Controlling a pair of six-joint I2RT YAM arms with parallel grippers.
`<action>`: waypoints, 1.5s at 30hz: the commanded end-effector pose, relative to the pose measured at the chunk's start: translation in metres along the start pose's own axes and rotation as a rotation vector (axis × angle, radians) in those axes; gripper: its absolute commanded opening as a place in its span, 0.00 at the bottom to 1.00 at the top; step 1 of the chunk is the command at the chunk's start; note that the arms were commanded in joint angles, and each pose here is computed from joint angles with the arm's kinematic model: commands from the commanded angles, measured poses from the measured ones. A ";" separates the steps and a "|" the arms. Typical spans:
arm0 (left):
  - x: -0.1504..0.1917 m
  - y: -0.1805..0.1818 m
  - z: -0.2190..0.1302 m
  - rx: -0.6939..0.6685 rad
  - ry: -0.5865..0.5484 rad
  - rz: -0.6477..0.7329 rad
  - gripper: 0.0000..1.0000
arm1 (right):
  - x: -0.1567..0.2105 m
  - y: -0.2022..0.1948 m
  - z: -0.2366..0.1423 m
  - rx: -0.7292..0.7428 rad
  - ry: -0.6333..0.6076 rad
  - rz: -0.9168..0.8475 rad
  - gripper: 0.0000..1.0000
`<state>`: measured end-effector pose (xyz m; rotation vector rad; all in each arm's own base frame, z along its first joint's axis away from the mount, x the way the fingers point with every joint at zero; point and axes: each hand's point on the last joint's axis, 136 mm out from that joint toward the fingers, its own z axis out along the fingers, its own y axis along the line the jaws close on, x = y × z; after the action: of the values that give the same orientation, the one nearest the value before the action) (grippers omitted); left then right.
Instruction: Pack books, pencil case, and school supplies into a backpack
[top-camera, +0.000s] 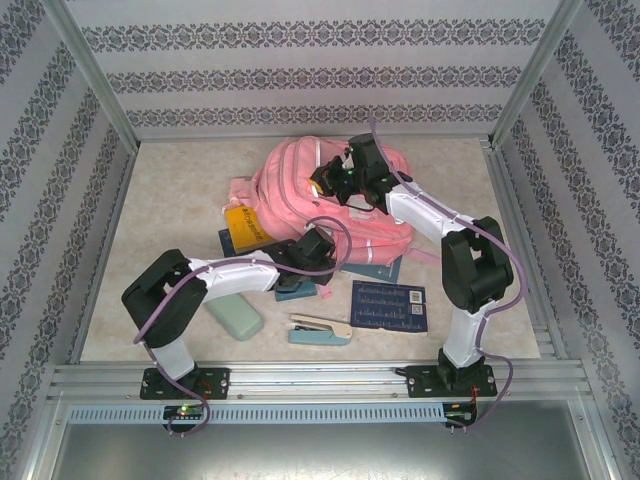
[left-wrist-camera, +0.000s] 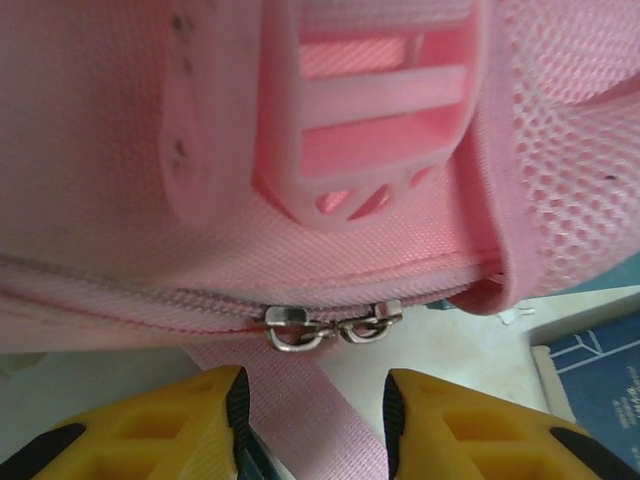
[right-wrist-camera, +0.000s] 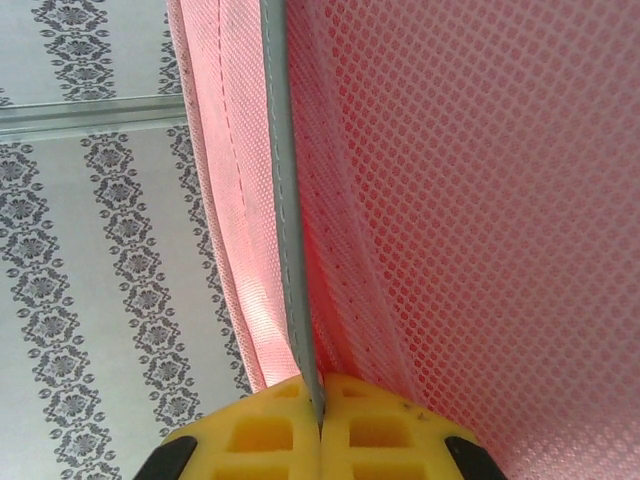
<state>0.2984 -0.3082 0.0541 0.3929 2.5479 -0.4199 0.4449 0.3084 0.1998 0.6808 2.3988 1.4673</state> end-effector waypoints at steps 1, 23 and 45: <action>-0.014 0.005 0.008 -0.009 -0.050 -0.032 0.41 | -0.005 0.028 -0.008 -0.104 -0.006 -0.008 0.00; -0.019 0.042 -0.006 -0.067 -0.092 -0.053 0.01 | 0.007 -0.019 0.012 -0.015 0.021 -0.060 0.00; -0.013 0.046 -0.023 0.070 -0.064 -0.121 0.11 | 0.015 -0.037 0.016 0.081 0.041 -0.170 0.00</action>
<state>0.3212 -0.2482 0.0753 0.2293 2.4838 -0.4596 0.4306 0.3093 0.1644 0.4583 2.4717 1.3581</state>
